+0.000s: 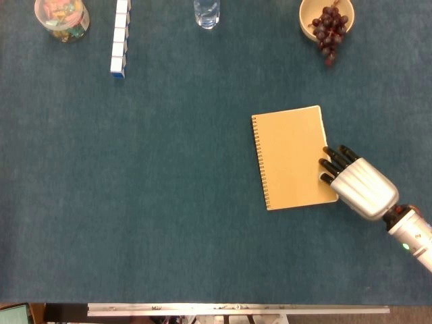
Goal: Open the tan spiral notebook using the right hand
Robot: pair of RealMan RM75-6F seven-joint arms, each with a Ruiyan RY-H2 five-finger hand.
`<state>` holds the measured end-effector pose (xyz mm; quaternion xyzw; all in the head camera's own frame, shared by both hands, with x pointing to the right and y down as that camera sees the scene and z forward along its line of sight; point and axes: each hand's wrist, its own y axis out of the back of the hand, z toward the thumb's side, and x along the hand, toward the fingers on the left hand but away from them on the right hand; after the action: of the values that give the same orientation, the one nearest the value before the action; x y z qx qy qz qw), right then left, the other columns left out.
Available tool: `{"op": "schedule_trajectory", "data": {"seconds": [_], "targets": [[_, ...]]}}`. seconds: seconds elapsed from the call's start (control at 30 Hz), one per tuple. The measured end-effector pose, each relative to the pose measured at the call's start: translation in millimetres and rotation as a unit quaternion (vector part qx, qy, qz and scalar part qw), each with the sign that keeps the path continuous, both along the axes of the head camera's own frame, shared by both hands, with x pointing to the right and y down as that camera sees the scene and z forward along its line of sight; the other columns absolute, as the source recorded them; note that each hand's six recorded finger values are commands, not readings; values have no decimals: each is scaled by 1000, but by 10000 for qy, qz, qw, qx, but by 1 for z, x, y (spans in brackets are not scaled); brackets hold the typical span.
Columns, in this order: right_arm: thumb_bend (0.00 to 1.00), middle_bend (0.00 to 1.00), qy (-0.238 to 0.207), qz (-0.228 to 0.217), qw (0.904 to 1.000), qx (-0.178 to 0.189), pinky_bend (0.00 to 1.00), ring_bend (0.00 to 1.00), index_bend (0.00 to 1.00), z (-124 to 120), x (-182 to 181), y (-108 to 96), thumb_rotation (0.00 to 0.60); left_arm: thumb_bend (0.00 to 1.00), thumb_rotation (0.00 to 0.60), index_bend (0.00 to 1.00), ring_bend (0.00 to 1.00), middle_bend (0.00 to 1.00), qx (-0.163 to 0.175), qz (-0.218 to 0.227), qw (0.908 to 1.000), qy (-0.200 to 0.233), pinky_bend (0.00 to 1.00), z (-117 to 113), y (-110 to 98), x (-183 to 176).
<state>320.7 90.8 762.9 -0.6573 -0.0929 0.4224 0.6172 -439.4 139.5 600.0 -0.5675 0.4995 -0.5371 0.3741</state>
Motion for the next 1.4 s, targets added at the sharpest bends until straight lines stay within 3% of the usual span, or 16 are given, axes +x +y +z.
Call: {"op": "schedule_trajectory", "data": {"seconds": [0.2,0.57,0.8,1.2,1.4], "targets": [[369,327,-69,-5,10000,10,228,152,465,0,-2,-2,600,509,600,318,163,280,5,-17,10000,-10,166,-1,1,-1],[387,407,-455,24,9988,175,226,209,682,-5,-4,-3,600,509,600,318,163,280,-3,-21,10000,-3,166,-1,1,-2],[388,421,-581,62,9980,225,227,229,712,-11,-3,-4,600,509,600,318,163,280,12,-6,10000,38,166,-2,0,-1],[390,435,-642,192,9963,539,227,235,734,-54,22,-21,600,509,600,318,163,280,2,75,10000,63,166,-1,-3,4],[392,444,-782,-66,9943,723,227,234,736,-77,24,-30,600,509,600,318,163,280,6,61,10000,78,166,-2,-2,4]]}}
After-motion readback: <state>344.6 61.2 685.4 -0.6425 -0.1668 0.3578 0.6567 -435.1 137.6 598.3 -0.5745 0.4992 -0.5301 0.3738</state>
